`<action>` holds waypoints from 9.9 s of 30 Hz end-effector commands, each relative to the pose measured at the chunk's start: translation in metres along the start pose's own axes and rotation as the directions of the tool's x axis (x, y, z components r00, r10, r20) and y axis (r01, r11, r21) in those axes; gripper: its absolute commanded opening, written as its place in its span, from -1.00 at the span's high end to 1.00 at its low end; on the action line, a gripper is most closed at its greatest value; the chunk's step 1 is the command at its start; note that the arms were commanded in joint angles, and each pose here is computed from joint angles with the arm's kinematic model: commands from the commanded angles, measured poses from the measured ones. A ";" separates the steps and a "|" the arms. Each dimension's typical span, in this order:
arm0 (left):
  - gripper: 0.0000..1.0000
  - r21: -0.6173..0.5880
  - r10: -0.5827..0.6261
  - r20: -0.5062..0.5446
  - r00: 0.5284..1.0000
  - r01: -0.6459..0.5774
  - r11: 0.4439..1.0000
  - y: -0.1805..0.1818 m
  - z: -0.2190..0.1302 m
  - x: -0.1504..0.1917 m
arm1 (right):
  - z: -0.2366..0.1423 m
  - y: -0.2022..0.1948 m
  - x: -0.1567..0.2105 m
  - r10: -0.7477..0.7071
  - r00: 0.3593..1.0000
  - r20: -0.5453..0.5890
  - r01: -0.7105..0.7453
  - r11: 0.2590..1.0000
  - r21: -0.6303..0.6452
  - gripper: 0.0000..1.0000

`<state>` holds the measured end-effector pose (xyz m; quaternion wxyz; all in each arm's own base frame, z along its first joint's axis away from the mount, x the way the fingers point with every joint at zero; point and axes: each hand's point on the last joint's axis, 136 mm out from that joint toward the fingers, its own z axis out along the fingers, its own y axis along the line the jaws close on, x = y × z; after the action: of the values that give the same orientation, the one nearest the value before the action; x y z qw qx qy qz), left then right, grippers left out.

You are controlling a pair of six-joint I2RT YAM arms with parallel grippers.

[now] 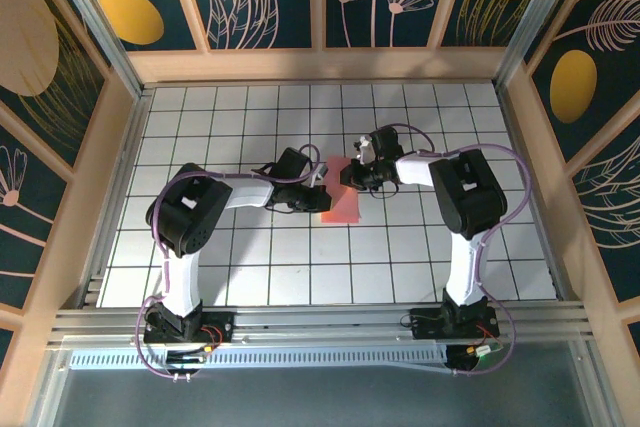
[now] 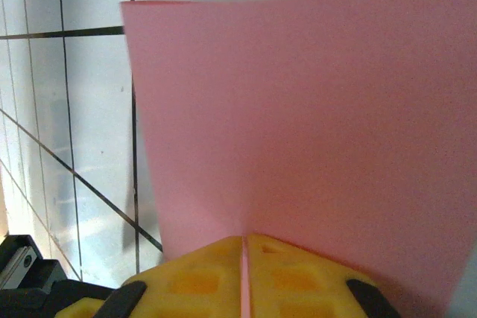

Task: Fold a paper plane with a square sheet of paper (fold left side to right side)
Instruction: Move the square sheet of paper to the center of the table, then hold the square sheet of paper at the center of the table, then first fold the square sheet of paper in half at the center of the table, then hold the square sheet of paper at the center of the table, then fold the triangle a second time at the center of the table.

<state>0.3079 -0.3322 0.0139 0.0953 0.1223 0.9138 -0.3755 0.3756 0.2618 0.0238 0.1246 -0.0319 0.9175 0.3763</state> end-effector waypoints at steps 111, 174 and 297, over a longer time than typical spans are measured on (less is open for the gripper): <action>0.92 -0.121 -0.180 0.265 0.947 0.217 0.969 0.104 -0.009 -0.140 | -0.014 -0.074 0.146 0.097 0.979 -0.180 -0.034 0.946 0.324 1.00; 1.00 -0.160 -0.117 0.079 0.990 0.128 0.979 0.038 0.003 0.000 | -0.086 -0.006 0.074 0.065 0.998 -0.001 -0.065 0.998 0.025 0.17; 0.76 -0.637 0.636 -0.005 0.772 -0.493 0.593 -0.087 0.005 0.018 | -0.050 0.004 0.022 0.139 0.988 -0.072 -0.149 0.978 -0.145 1.00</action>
<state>0.2628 -0.3899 0.0435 0.3294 0.3378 0.8816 -0.0118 0.3381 0.2302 0.0400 0.0540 0.0172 0.8948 0.4428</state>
